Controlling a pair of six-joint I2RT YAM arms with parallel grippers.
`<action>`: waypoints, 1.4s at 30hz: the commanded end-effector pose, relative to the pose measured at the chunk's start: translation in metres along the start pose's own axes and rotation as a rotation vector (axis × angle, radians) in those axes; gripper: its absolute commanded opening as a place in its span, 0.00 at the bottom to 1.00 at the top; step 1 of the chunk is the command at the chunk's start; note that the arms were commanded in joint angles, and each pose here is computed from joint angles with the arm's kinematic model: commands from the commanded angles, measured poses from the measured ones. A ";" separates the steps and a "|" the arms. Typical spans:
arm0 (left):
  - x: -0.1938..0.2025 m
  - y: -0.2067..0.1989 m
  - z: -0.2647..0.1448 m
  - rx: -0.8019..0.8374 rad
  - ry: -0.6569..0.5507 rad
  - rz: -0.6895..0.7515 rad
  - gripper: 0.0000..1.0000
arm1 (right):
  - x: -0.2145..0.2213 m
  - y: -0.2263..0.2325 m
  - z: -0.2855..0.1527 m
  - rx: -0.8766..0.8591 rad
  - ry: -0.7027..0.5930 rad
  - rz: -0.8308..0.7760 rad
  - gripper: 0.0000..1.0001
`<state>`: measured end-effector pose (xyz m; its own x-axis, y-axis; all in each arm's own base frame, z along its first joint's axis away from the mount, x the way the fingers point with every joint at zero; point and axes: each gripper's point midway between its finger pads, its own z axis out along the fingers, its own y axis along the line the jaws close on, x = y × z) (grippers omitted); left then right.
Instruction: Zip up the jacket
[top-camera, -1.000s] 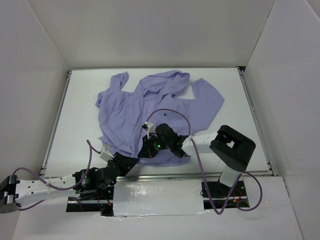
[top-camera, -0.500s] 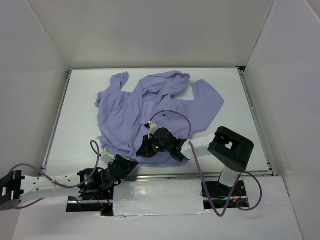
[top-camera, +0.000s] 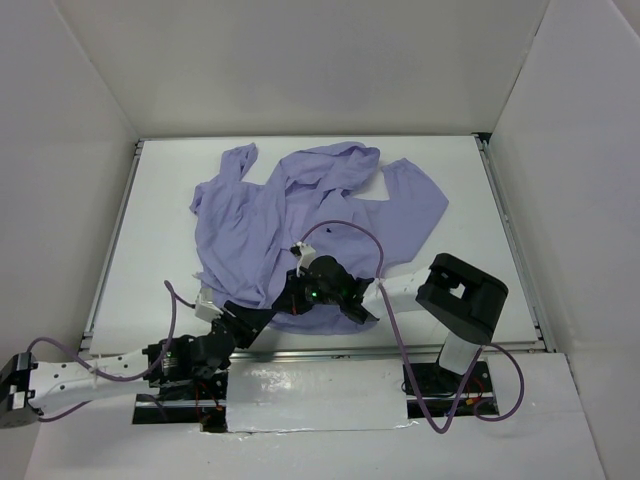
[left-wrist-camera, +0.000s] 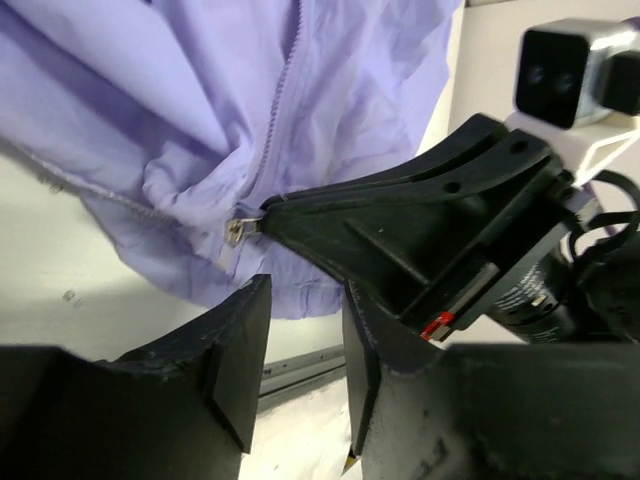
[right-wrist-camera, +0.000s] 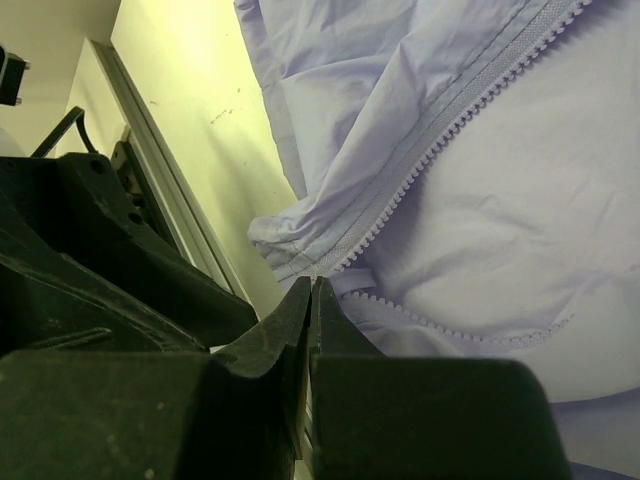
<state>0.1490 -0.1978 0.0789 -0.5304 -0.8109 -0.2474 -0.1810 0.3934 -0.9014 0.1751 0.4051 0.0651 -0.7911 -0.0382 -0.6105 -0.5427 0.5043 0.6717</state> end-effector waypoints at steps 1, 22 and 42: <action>-0.012 0.080 0.011 -0.099 -0.079 0.135 0.46 | -0.007 0.013 0.002 -0.050 -0.044 -0.010 0.00; -0.003 0.099 0.007 -0.235 -0.037 0.112 0.41 | -0.013 0.020 -0.002 -0.062 -0.059 0.008 0.00; -0.013 0.101 0.011 -0.173 -0.085 0.113 0.35 | -0.012 0.023 0.000 -0.080 -0.046 0.005 0.00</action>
<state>0.1546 -0.1940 0.0683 -0.4882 -0.8375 -0.2456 -0.2292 0.3946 -0.8898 0.1734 0.4070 0.0678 -0.8054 -0.0241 -0.5922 -0.5244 0.4948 0.6929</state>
